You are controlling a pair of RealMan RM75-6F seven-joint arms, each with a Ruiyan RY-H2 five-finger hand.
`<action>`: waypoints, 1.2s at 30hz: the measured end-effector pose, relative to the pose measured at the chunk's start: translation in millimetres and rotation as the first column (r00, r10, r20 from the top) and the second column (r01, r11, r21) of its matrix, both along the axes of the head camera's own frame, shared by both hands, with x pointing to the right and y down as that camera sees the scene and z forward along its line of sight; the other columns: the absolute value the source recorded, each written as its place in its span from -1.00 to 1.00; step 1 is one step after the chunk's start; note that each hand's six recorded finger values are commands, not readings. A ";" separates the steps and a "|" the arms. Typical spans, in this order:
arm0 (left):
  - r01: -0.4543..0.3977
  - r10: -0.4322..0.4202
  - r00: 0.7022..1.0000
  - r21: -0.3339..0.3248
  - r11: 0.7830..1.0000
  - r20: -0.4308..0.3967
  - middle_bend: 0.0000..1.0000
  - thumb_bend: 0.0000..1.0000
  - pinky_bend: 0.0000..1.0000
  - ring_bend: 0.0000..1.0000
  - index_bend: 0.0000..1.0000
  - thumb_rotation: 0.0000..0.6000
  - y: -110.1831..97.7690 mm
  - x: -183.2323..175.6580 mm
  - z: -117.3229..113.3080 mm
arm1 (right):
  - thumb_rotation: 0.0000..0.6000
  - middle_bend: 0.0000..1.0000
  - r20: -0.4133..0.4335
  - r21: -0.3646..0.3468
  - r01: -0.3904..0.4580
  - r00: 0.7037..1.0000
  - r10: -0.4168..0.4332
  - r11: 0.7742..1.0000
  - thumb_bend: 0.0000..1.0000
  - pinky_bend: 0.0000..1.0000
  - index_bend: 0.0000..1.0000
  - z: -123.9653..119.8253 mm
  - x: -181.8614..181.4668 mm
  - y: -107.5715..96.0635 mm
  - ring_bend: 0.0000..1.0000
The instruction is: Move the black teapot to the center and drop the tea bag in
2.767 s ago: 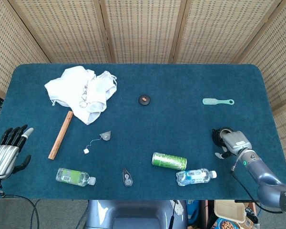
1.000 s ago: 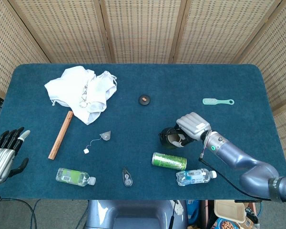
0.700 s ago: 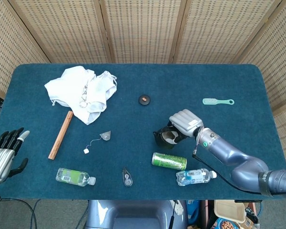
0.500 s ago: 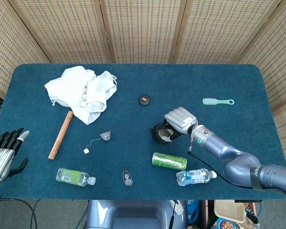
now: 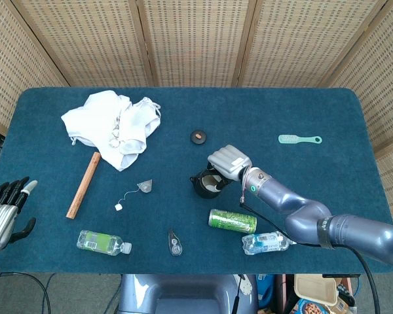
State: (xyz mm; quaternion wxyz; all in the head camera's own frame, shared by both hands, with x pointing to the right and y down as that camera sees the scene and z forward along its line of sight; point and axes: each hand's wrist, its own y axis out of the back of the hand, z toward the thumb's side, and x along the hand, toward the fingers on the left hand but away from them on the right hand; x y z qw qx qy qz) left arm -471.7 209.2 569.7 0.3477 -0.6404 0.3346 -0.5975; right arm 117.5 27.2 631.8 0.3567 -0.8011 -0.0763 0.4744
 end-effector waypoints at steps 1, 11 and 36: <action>0.003 -0.003 1.000 -0.002 1.000 0.001 -1.00 -0.14 -1.00 -1.00 -1.00 1.00 0.6 -1.1 0.4 | 0.16 0.47 0.001 -0.001 0.001 1.000 -0.001 1.000 -0.08 0.54 0.51 1.6 -2.1 -0.2 0.63; 0.023 -0.023 1.000 -0.016 1.000 0.009 -1.00 -0.14 -1.00 -1.00 -1.00 1.00 3.9 -8.6 4.4 | 0.17 0.45 -0.001 -0.017 0.026 1.000 -0.026 1.000 -0.08 0.54 0.51 14.8 -21.7 -1.2 0.63; 0.062 -0.061 0.998 -0.035 0.997 0.026 -1.00 -0.14 -1.00 -1.00 -1.00 1.00 12.4 -24.3 6.7 | 0.21 0.33 0.002 -0.062 0.111 0.994 -0.111 0.992 -0.08 0.54 0.51 39.2 -64.6 14.1 0.63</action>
